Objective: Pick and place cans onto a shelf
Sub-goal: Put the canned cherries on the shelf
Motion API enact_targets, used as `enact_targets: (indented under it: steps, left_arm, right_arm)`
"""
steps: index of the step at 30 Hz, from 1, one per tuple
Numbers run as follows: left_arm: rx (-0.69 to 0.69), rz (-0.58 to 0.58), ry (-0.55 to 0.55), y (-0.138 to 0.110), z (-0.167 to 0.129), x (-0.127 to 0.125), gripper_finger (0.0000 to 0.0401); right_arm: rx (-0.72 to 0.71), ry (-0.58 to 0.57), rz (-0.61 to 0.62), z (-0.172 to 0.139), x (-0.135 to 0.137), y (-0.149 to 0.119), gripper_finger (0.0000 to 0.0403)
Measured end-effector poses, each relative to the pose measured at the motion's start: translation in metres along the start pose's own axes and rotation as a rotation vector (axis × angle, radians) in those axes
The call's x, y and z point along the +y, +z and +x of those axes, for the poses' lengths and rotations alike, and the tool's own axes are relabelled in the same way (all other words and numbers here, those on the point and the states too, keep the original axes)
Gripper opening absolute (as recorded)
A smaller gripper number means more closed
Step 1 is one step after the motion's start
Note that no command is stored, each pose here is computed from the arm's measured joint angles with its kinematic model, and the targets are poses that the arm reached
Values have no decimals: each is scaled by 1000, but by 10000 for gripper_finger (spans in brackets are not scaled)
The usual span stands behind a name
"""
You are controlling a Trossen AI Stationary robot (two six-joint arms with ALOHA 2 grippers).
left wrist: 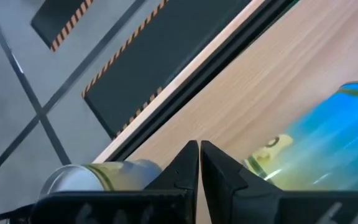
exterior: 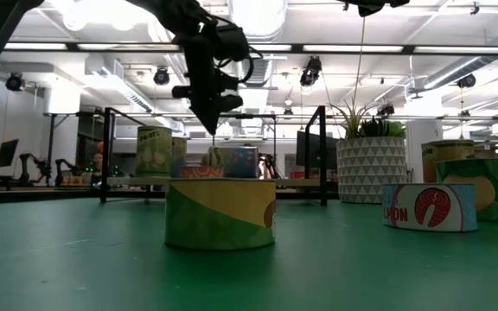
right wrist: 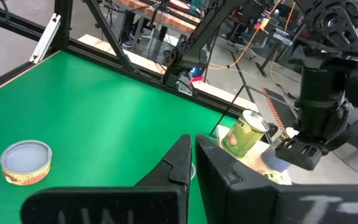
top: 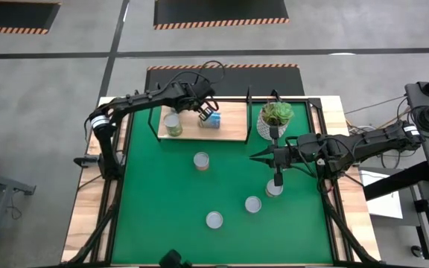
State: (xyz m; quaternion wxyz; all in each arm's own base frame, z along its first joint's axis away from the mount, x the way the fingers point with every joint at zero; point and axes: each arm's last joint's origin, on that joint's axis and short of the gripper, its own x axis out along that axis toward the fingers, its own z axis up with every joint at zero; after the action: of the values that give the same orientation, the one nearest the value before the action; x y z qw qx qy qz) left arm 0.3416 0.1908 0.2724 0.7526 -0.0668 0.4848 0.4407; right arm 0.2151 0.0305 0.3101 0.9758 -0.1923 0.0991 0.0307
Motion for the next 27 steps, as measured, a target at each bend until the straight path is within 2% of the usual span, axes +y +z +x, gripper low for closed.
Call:
enact_targets:
  steps: [5, 10, 13, 18, 22, 27]
  left_arm:
    - [-21, 47, -33, -4, -16, -14, 0]
    - [-121, 161, -128, -25, -60, -51, 0]
    - [-248, 247, -216, -47, -93, -73, 0]
    - [-460, 359, -382, -99, -141, -95, 0]
    - [-687, 407, -518, -140, -171, -95, 0]
    - [-930, 403, -635, -181, -184, -81, 0]
  right_arm:
    - [1, -1, 25, 0, 0, 0, 12]
    - [33, -76, 68, 1, -2, -2, 12]
    - [69, -127, 101, 2, -3, -4, 12]
    - [116, -214, 144, 7, -3, -8, 12]
    - [179, -274, 138, 17, -2, -15, 12]
    - [268, -327, 185, 43, -14, -12, 9]
